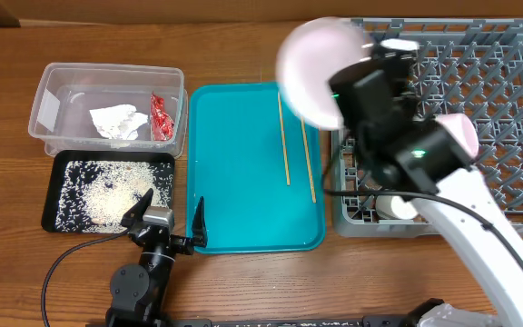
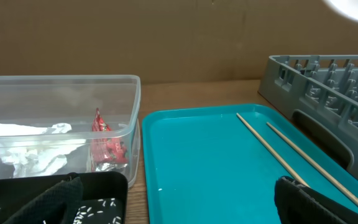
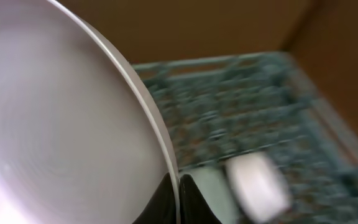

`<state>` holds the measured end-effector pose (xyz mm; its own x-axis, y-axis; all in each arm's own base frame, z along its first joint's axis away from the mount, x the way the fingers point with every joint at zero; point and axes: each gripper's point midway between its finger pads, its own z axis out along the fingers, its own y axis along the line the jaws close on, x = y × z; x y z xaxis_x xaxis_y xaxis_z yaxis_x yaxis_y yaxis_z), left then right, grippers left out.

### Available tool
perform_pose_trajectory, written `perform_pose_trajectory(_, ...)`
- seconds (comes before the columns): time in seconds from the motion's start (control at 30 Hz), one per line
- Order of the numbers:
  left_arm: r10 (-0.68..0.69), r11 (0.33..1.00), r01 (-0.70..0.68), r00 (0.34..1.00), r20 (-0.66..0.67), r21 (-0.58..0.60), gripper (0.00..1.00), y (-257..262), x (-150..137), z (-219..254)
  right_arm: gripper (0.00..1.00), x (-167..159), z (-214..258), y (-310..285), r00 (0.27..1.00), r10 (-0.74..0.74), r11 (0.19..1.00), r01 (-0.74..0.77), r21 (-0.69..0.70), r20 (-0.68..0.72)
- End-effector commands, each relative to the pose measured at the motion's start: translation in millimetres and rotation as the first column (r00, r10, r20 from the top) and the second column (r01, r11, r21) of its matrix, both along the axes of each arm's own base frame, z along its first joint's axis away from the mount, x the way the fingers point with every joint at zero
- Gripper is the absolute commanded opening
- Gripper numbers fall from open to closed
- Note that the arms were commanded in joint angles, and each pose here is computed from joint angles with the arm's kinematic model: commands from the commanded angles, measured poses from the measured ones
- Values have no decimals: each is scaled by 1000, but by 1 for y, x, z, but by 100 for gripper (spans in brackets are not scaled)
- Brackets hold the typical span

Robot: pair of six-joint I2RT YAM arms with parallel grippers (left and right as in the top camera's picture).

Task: Sort waste into correct bins and load items into the dishwasher
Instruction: 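Lift the white plate and stand it upright in the rack's rear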

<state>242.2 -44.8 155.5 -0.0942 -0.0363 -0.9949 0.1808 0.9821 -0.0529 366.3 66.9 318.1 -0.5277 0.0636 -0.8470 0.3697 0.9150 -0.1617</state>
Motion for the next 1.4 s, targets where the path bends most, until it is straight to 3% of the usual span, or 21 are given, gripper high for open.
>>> perform_pose_trajectory(0.0,4,1000,-4,1000,8,-9,100,1,0,0,4,-7,31,-73,963,-252,938,268,-221,97)
perform_pose_trajectory(0.3,4,1000,-4,1000,8,-9,100,1,0,0,4,19,5,-151,882,-465,843,467,-268,73)
perform_pose_trajectory(0.83,4,1000,-4,1000,8,-9,100,1,0,0,4,98,-86,-166,872,-485,750,374,-546,-68)
perform_pose_trajectory(0.87,4,1000,-4,1000,8,-9,100,1,0,0,5,99,-91,-166,871,-485,749,368,-551,-77)
perform_pose_trajectory(0.93,4,1000,-4,1000,8,-9,100,1,0,0,28,101,-96,-165,872,-482,751,360,-553,-87)
perform_pose_trajectory(0.97,4,1000,-4,1000,8,-9,100,1,0,0,52,103,-99,-163,878,-470,766,353,-538,-93)
perform_pose_trajectory(1.0,4,1000,-4,1000,8,-9,100,1,0,0,68,106,-100,-159,891,-443,791,337,-510,-99)
perform_pose_trajectory(1.03,4,1000,-4,1000,8,-9,100,1,0,0,72,107,-98,-155,901,-421,810,321,-491,-105)
perform_pose_trajectory(1.23,4,1000,-4,1000,8,-9,100,1,0,0,73,100,-53,-118,963,-266,920,238,-310,-49)
perform_pose_trajectory(1.3,4,1000,-4,1000,8,-9,100,1,0,0,71,94,-41,-83,992,-103,978,87,-187,-76)
perform_pose_trajectory(1.37,4,1000,-4,1000,8,-9,100,1,0,0,59,72,-37,-13,979,175,984,-169,61,-105)
